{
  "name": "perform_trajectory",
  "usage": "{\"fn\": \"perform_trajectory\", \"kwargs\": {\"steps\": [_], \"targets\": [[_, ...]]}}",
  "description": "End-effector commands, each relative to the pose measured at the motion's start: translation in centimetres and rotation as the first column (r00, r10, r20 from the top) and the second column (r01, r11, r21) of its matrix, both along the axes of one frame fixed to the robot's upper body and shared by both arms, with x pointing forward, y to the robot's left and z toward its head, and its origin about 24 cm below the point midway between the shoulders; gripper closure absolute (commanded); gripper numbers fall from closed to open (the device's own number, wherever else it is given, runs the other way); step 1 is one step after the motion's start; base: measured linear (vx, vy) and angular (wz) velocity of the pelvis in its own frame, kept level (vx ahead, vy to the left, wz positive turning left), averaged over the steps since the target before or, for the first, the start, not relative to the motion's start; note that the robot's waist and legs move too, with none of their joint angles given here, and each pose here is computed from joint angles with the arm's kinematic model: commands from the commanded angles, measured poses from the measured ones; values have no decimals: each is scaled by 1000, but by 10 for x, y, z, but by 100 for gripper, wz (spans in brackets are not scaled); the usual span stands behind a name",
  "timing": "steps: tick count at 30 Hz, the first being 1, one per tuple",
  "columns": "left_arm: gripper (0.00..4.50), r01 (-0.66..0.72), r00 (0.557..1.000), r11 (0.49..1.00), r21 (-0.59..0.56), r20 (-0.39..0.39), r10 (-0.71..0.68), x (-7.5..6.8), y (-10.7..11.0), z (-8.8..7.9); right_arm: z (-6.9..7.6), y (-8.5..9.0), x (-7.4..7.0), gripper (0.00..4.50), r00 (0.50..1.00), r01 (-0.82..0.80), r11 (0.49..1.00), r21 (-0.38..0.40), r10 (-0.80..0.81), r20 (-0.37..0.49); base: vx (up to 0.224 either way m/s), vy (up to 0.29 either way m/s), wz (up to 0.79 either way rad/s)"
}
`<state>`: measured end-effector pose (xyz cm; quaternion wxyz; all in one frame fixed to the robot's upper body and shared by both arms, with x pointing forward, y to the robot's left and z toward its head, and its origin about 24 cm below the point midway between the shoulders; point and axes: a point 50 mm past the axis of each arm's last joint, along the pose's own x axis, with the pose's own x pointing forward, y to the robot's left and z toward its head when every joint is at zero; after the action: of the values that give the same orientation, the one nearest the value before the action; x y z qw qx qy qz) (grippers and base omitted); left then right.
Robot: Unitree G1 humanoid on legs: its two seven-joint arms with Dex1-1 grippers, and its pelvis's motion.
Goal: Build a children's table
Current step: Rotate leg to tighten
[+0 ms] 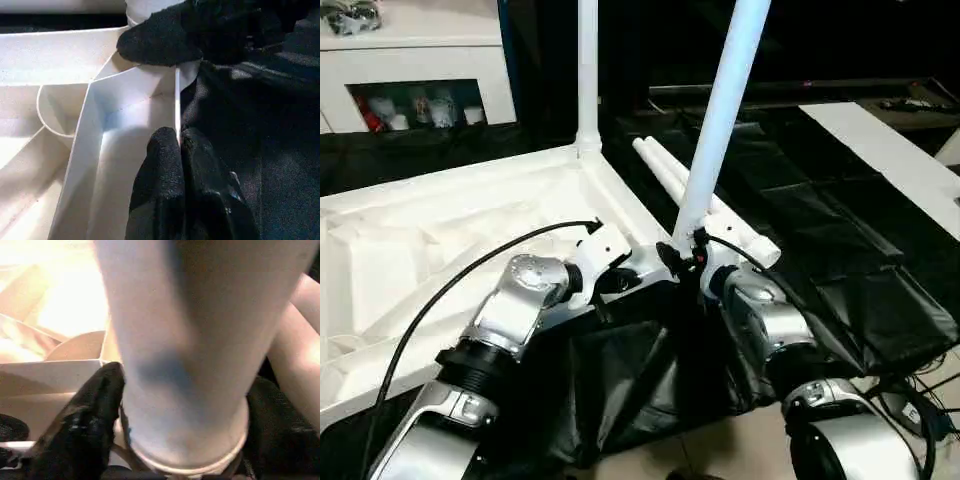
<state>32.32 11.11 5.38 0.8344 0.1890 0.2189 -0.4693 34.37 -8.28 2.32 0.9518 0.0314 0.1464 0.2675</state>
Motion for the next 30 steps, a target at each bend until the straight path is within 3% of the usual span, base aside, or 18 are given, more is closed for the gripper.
{"fn": "perform_trajectory", "kwargs": {"steps": [1, 8, 12, 16, 18, 19, 21, 30], "targets": [[450, 137, 991, 990, -16, -3, -137, -10, -32, -4, 8, 42, -10, 64, 973, -228, 973, 44, 227, 33, 0, 0, 0], [450, 266, 964, 964, 11, -9, -266, -19, -11, -3, 13, 18, -14, 44, 917, -388, 921, -37, 389, 91, 0, 0, 0], [450, 368, 929, 930, 20, -54, -366, -28, 7, -1, 17, -3, -21, 44, 815, -565, 817, -111, 574, 78, 56, -42, 9], [450, 397, 916, 917, 26, -67, -395, -30, 13, -1, 19, -9, -24, 44, 777, -616, 778, -123, 625, 67, 56, -56, 9], [450, 428, 902, 903, 30, -84, -424, -32, 18, 0, 21, -14, -26, 44, 731, -672, 730, -127, 681, 45, 0, 0, 0], [450, 438, 896, 898, 32, -88, -434, -33, 20, 0, 21, -15, -27, 69, 716, -689, 714, -127, 698, 37, 0, 0, 0], [450, 454, 888, 890, 40, -98, -449, -33, 24, 2, 24, -17, -30, 69, 669, -737, 666, -119, 743, 15, 0, 0, 0], [450, 486, 869, 873, 44, -131, -477, -32, 33, 5, 24, -17, -35, 149, 590, -807, 589, -54, 807, -27, 0, 0, 0]]}}
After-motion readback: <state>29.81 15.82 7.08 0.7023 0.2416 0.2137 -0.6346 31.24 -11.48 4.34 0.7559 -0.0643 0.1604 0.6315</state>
